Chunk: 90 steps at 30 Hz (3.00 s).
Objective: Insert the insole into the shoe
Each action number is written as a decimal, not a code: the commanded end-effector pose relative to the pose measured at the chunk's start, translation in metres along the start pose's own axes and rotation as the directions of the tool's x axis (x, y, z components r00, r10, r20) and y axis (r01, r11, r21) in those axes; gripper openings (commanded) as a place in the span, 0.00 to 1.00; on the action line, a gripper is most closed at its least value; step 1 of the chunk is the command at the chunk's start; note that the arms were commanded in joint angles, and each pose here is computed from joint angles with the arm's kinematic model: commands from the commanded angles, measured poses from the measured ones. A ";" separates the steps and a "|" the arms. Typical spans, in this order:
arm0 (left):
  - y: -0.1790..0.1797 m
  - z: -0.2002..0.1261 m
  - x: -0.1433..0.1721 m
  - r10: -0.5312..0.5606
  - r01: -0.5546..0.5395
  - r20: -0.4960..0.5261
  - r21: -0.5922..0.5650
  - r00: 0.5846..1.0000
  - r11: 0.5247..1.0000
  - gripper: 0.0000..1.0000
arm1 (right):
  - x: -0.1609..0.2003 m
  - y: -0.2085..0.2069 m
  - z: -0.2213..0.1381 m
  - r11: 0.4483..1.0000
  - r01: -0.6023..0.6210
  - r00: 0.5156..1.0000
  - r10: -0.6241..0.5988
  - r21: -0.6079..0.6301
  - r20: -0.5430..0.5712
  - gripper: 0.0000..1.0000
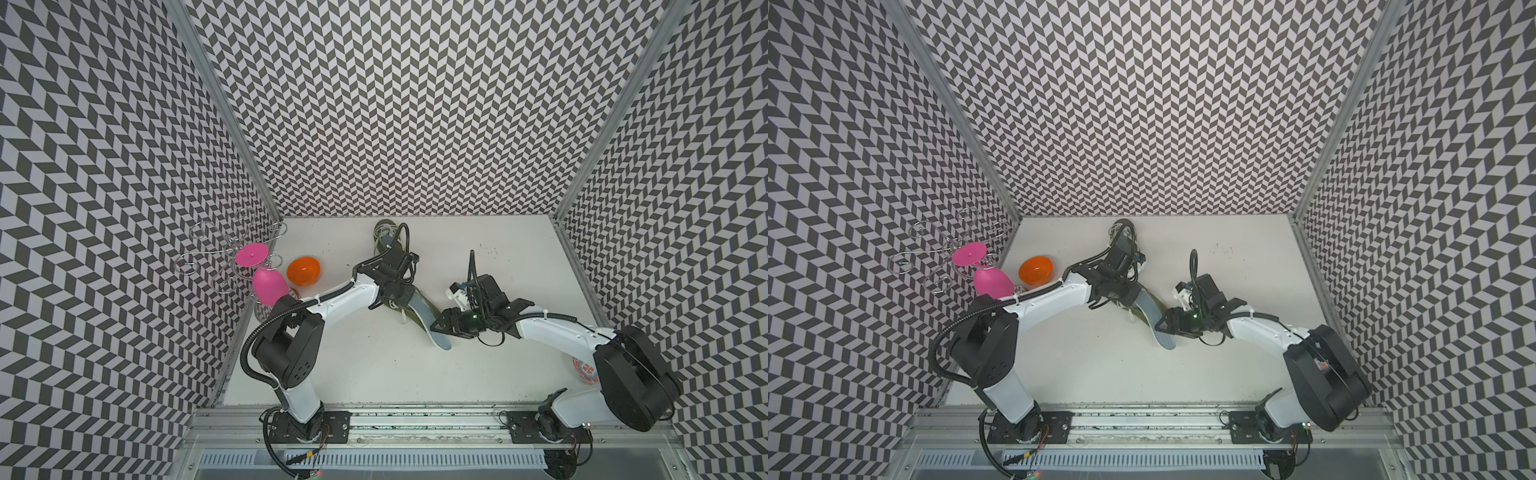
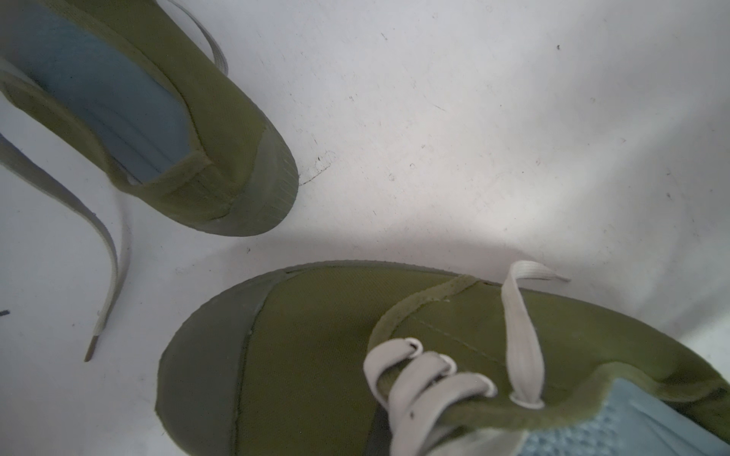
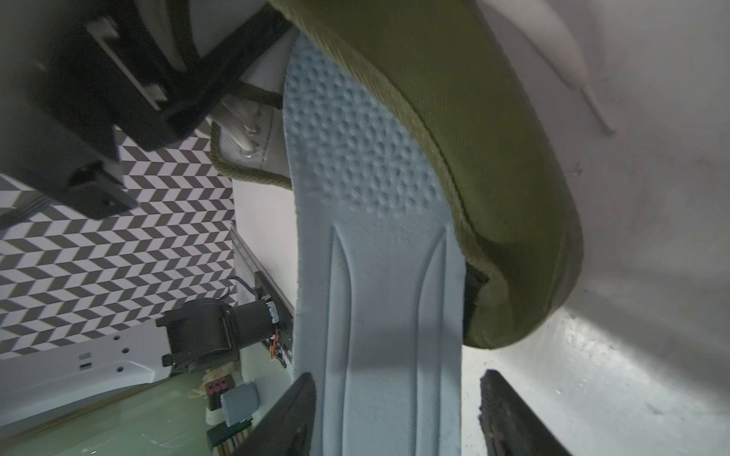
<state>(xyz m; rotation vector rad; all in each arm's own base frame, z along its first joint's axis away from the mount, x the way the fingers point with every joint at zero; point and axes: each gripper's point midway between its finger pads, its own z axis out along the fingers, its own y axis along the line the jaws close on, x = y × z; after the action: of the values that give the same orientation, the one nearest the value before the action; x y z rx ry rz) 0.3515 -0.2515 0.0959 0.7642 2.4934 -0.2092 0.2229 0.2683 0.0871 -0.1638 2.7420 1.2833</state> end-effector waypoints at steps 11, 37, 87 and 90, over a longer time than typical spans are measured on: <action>0.001 -0.026 -0.037 -0.054 0.056 0.134 -0.016 0.990 0.998 0.01 | 0.005 0.019 0.009 0.988 -0.066 0.998 0.062 -0.139 -0.030 0.47; -0.037 -0.035 -0.032 0.187 -0.187 0.169 -0.018 0.968 0.982 0.00 | -0.031 0.006 -0.013 0.992 0.072 0.996 -0.077 0.106 0.048 0.15; -0.092 -0.062 -0.030 0.092 -0.178 0.197 0.481 0.976 0.859 0.03 | -0.077 0.000 -0.026 0.710 0.383 0.802 -0.573 0.592 0.169 0.08; -0.094 -0.063 -0.030 0.080 -0.169 0.194 0.504 0.978 0.847 0.04 | -0.076 0.003 -0.023 0.712 0.395 0.793 -0.583 0.580 0.176 0.08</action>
<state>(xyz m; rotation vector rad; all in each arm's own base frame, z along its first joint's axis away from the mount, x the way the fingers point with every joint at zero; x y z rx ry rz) 0.3105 -0.2996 0.1327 1.0155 2.3329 -0.6599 0.2788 0.2515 0.1001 -0.5673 2.4780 0.3640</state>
